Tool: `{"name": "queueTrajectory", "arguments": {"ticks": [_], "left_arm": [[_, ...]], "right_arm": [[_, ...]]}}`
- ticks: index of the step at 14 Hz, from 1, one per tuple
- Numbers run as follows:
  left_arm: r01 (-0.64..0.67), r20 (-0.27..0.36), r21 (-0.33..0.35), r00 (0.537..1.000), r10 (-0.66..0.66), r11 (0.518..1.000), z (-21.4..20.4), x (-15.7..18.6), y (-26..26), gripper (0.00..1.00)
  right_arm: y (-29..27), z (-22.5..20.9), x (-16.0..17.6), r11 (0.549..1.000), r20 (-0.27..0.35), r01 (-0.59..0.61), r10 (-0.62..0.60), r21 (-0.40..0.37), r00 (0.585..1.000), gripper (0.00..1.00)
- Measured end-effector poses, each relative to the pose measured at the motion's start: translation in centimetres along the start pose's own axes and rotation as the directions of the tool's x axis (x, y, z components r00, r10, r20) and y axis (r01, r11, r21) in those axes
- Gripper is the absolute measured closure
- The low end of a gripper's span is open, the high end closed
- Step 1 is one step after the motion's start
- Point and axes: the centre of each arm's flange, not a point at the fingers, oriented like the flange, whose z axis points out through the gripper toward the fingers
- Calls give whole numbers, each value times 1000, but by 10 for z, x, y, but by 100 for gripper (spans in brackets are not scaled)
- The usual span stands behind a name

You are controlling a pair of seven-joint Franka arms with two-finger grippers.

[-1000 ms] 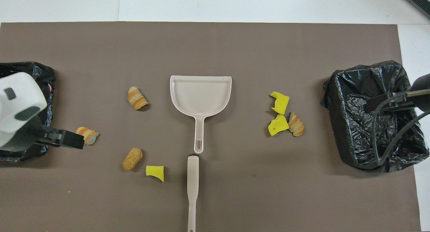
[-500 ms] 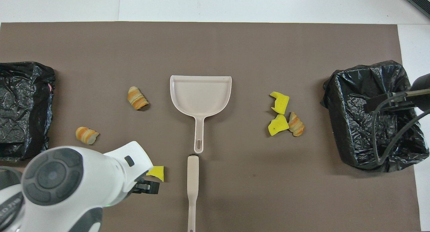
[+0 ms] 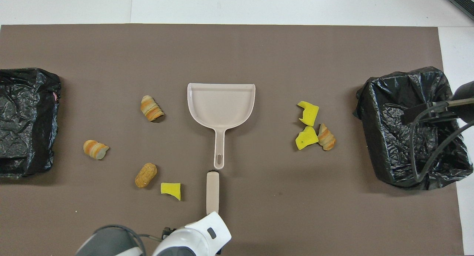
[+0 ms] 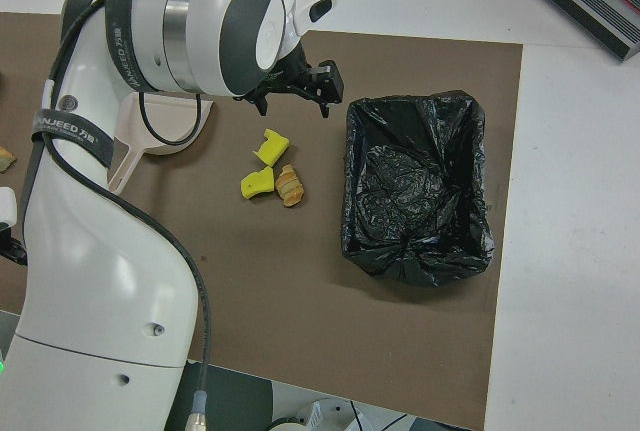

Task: Sweep and dump trash in bin

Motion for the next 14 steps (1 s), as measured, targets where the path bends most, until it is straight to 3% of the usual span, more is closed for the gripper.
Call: {"name": "queueTrajectory", "arguments": {"ticks": [3,5,8,9,10,12,14], "left_arm": [[-16,-7,12,1000,16,1000,50,-30,28,2],[19,-17,8,1000,-19,1000,66,-30,37,4],[38,-16,8,999,-38,999,74,-25,37,33],[42,-15,7,999,-42,999,73,-24,36,33],[46,-15,5,999,-46,999,73,-23,35,40],[60,-14,2,998,-60,998,72,-19,32,70],[90,-10,-1,996,-90,996,65,-7,24,73]], "right_arm": [[0,0,0,1000,0,0,0,0,1000,0],[0,0,0,1000,0,0,0,0,1000,0],[0,0,0,1000,0,0,0,0,1000,0],[0,0,0,1000,0,0,0,0,1000,0],[0,0,0,1000,0,0,0,0,1000,0],[0,0,0,1000,0,0,0,0,1000,0],[0,0,0,1000,0,0,0,0,1000,0]]}}
